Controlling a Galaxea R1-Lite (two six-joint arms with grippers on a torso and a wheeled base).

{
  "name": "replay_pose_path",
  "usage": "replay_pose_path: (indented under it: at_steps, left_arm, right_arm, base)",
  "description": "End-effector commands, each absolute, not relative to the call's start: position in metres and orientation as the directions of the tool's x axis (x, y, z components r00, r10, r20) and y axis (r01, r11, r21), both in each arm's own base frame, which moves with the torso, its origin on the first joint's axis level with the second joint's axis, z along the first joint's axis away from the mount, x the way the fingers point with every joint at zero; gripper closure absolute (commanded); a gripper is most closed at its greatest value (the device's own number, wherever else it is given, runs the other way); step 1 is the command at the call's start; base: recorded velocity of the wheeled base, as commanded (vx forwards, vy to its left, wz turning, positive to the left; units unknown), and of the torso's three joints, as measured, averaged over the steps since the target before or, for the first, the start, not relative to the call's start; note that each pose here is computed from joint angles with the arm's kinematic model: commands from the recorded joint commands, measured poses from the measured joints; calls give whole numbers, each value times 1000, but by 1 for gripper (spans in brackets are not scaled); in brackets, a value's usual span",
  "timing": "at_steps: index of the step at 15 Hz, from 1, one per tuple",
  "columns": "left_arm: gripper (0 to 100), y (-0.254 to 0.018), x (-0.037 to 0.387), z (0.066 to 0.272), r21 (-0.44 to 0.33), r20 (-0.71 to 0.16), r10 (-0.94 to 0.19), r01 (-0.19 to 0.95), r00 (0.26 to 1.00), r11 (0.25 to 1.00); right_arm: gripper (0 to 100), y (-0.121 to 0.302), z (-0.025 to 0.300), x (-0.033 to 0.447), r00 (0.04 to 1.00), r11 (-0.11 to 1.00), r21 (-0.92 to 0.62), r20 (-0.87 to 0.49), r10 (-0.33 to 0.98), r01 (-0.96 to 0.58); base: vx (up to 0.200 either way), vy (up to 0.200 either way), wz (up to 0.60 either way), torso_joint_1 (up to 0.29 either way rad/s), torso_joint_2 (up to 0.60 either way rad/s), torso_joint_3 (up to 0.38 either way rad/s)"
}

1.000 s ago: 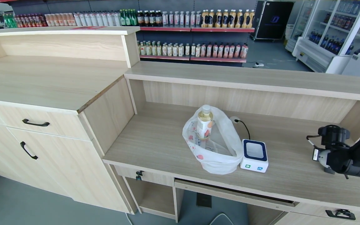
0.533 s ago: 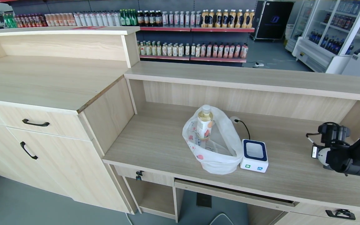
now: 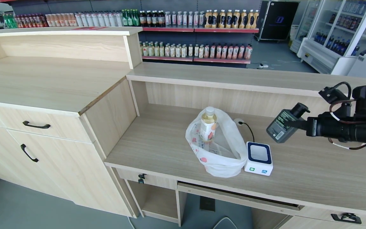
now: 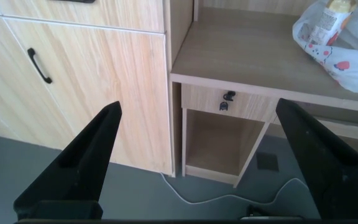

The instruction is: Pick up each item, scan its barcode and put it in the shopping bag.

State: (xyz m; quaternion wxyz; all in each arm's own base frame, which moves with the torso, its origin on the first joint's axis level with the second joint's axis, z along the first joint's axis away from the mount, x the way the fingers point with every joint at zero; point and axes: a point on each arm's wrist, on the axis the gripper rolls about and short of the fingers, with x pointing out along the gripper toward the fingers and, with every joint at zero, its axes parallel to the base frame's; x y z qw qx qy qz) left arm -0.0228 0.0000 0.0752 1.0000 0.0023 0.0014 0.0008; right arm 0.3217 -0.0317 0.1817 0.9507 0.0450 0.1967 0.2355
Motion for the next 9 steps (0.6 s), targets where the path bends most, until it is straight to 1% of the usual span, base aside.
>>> replay_pose_path:
  at_steps: [1, 3, 4, 5, 8, 9]
  left_arm:
    - [0, 0, -23, 75, 5, -5, 2, -2, 1000, 1000]
    - [0, 0, -23, 75, 5, -5, 2, -2, 1000, 1000]
    - [0, 0, -23, 75, 5, -5, 2, -2, 1000, 1000]
    - [0, 0, -23, 75, 5, -5, 2, -2, 1000, 1000]
    - [0, 0, -23, 75, 5, -5, 2, -2, 1000, 1000]
    - [0, 0, -23, 75, 5, -5, 2, -2, 1000, 1000]
  right_arm:
    - [100, -6, 245, 265, 701, 741, 184, -242, 671, -646]
    - [100, 11, 261, 245, 591, 631, 236, -223, 775, -739]
    - [100, 15, 267, 240, 558, 596, 251, -210, 803, -763]
    - [100, 23, 283, 232, 507, 542, 293, -192, 840, -787]
    - [100, 37, 316, 218, 442, 467, 373, -156, 884, -802]
    - [100, 41, 321, 212, 422, 445, 383, -146, 895, -809]
  base:
    - [0, 0, 0, 0, 0, 0]
    - [0, 0, 0, 0, 0, 0]
    - [0, 0, 0, 0, 0, 0]
    - [0, 0, 0, 0, 0, 0]
    - [0, 0, 0, 0, 0, 0]
    - [0, 0, 0, 0, 0, 0]
